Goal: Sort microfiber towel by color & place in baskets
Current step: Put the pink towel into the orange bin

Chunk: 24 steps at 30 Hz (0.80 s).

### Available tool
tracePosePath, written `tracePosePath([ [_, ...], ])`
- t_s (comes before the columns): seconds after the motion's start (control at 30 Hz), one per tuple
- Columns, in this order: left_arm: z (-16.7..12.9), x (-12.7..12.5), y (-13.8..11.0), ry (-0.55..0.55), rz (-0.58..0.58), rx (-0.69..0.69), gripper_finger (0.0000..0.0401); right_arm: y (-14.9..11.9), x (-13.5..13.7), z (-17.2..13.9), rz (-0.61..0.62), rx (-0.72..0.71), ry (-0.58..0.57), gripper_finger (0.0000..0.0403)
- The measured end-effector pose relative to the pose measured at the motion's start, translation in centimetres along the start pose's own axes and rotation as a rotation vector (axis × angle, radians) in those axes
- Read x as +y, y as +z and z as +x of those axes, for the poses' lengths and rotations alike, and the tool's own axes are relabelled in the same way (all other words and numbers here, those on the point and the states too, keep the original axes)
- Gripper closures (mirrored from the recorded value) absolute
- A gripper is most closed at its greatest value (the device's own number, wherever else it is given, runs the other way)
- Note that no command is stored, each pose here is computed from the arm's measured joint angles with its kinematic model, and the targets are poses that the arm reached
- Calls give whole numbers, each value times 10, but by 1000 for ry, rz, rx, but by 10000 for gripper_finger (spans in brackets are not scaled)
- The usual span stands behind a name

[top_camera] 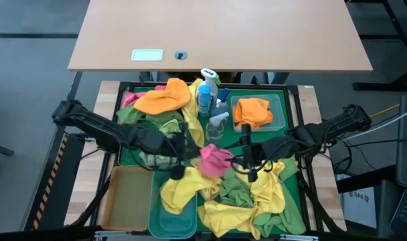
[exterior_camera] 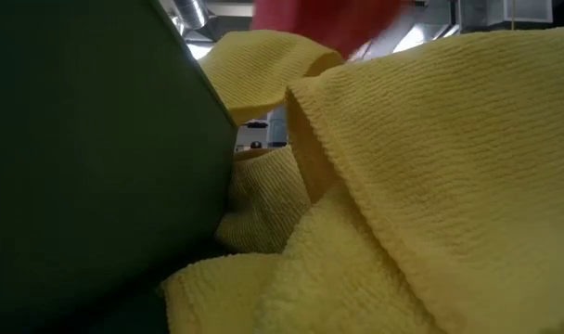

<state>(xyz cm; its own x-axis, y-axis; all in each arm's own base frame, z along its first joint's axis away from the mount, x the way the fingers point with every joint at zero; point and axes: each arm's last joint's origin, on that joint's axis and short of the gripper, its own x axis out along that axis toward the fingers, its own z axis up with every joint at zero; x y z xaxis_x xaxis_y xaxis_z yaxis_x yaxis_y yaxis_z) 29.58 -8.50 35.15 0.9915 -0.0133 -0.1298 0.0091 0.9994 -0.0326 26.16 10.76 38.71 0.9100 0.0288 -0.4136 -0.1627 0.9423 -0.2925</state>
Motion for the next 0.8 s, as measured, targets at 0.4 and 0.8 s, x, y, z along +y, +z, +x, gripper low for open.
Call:
tracePosePath([
  [0.4, -104, 19, 36, -249, -436, 91, 393, -19, -1, -10, 26, 189, 31, 233],
  [0.8, -160, 5, 5, -368, -774, 647, 391, -26, 3, -11, 98, 258, 121, 233],
])
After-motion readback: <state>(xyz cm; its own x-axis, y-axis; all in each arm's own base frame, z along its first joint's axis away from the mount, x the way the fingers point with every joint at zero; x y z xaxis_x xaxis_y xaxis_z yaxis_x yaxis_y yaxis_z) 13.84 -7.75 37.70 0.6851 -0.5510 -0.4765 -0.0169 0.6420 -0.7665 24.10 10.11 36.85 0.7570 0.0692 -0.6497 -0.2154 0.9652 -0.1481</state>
